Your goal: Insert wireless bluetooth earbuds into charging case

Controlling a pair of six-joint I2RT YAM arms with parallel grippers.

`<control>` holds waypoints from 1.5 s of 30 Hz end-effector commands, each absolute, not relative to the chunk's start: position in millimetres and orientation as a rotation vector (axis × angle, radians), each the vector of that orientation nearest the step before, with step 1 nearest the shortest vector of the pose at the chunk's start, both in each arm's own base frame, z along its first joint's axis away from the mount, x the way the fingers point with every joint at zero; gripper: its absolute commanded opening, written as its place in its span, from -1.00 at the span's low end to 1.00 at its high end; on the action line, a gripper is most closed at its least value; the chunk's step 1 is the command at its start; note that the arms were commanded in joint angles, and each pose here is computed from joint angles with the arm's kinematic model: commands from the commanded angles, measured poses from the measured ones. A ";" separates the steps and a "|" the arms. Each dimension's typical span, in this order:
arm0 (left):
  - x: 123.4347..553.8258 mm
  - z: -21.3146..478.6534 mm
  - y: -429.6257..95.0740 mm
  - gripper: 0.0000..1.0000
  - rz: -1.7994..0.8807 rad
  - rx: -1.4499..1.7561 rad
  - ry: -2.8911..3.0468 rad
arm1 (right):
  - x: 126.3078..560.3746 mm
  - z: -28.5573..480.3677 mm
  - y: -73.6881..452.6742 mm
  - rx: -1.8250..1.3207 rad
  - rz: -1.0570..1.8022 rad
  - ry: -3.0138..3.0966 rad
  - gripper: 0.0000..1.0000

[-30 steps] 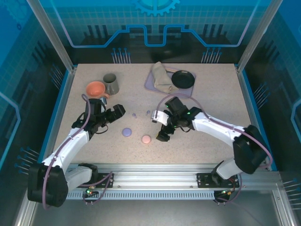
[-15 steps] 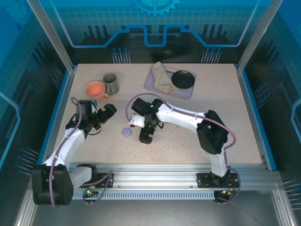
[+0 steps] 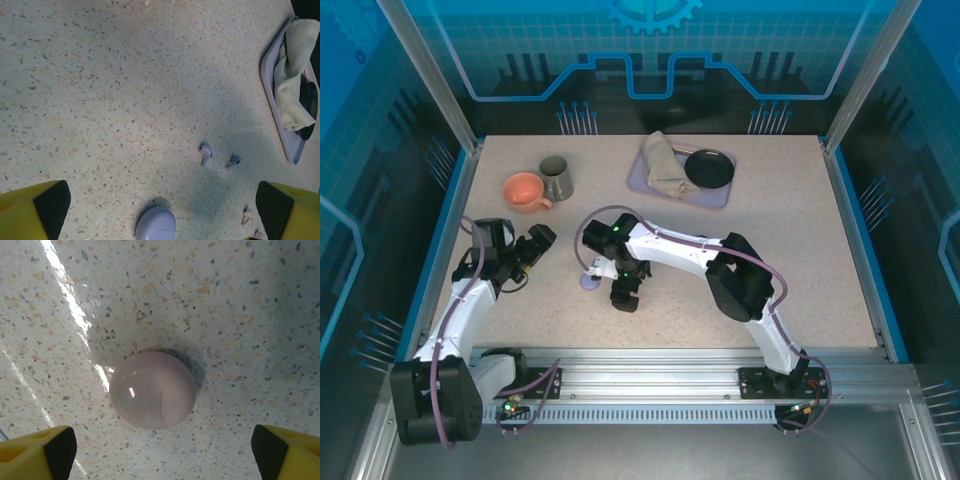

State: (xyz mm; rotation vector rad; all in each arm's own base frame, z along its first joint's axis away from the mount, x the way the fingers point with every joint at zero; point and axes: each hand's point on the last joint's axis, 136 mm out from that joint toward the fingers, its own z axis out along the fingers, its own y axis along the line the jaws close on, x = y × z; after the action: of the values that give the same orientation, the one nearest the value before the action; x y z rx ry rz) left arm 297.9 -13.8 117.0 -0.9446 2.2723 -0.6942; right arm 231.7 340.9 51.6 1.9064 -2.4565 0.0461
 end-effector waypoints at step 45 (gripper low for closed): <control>286.7 115.8 -8.3 0.98 -0.675 -1.001 2.287 | 210.6 -3.8 347.8 1.960 0.167 -2.300 0.26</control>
State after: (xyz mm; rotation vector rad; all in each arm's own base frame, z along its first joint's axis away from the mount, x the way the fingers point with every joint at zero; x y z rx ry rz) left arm 289.3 -12.7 110.6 -0.9809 2.3044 -0.6836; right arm 224.9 347.0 13.9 1.9478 -2.3543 0.1507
